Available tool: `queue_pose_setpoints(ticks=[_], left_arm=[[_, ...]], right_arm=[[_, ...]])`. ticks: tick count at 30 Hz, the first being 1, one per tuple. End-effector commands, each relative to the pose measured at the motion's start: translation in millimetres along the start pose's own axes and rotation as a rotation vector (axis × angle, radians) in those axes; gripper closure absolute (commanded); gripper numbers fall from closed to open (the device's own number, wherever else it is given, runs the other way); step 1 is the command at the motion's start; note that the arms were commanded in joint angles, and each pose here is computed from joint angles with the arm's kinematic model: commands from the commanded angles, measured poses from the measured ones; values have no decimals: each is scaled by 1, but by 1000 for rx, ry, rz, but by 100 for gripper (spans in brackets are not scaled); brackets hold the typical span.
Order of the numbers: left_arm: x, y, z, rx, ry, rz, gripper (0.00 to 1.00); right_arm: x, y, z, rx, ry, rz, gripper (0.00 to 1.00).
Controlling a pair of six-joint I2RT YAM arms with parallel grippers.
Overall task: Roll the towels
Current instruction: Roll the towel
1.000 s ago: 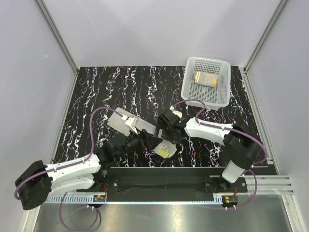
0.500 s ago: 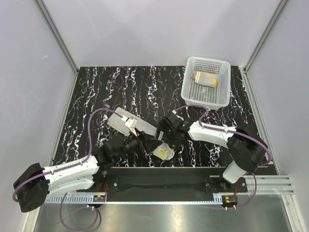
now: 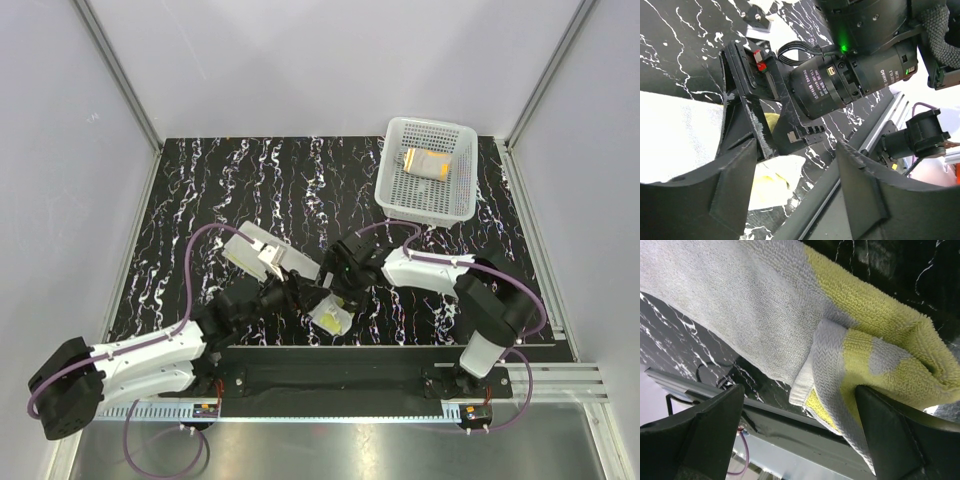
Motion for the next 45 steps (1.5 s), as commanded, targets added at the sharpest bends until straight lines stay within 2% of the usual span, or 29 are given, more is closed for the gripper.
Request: queue_pose_setpoints(ticks=[1,8,12,14,17,19,20,21,22,23,24,26,27,29,31,32,33,35,37,40,43,45], left_arm=[[7,-49,-7,290,84,21,39],[44,-38,6,259,231,62,60],[53,-39,13,225,255,65,64],[62,-42,11,200,280,75,76],[71,-43,2,160,301,91,76],[68,-41,-6,117,281,96,74],[53,-41,-8,67,196,97,60],[47,-30,-12,-44,185,108,58],[38,-26,-15,-99,136,110,58],[25,-28,-21,-114,79,122,54],[12,-22,-26,-184,18,151,30],[-4,-21,-32,-227,-49,193,11],[-18,-23,-37,-263,-102,208,7],[-27,-25,-39,-296,-115,257,8],[-26,-34,-38,-273,-65,284,19],[-27,-36,-37,-267,-67,291,22],[-17,-43,-33,-188,-10,278,23],[5,-52,-29,-72,95,248,33],[24,-53,-25,-6,133,217,37],[53,-52,-24,8,171,196,37],[73,-45,-21,-64,177,234,32],[81,-35,-12,-172,191,275,23]], right_arm=[[-28,33,-4,-159,-81,73,1],[-33,14,-4,-232,-93,166,0],[-31,7,-1,-241,-78,146,0],[-31,6,-3,-218,-74,120,0],[-32,6,-2,-217,-77,86,0],[-33,6,-1,-200,-71,74,0],[-31,3,1,-185,-62,74,0],[-30,1,3,-181,-59,75,0],[-29,-1,4,-178,-56,79,0],[-28,-2,6,-180,-54,80,0],[-27,-3,7,-180,-52,85,0],[-25,-5,10,-179,-43,85,0],[-24,-6,11,-174,-40,86,0],[-24,-7,12,-172,-35,82,0],[-24,-8,11,-155,-38,82,0],[-26,-8,12,-147,-42,83,0],[-26,-9,12,-138,-44,85,0],[-28,-8,11,-114,-42,88,0],[-33,-5,10,-103,-53,88,0],[-37,-5,10,-77,-39,88,0],[-37,-6,9,-50,-23,67,0],[-38,-7,9,-45,-19,61,0]])
Point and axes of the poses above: each gripper's point midway between its finger pads, its own z axis out along the fingers, its own y axis along the line the jaws close on, x = y × z, the point moved 5 cm from there along -z, back along the fingers, and after that the axes turned 14 degrees about -z, right-handed, at the moved point
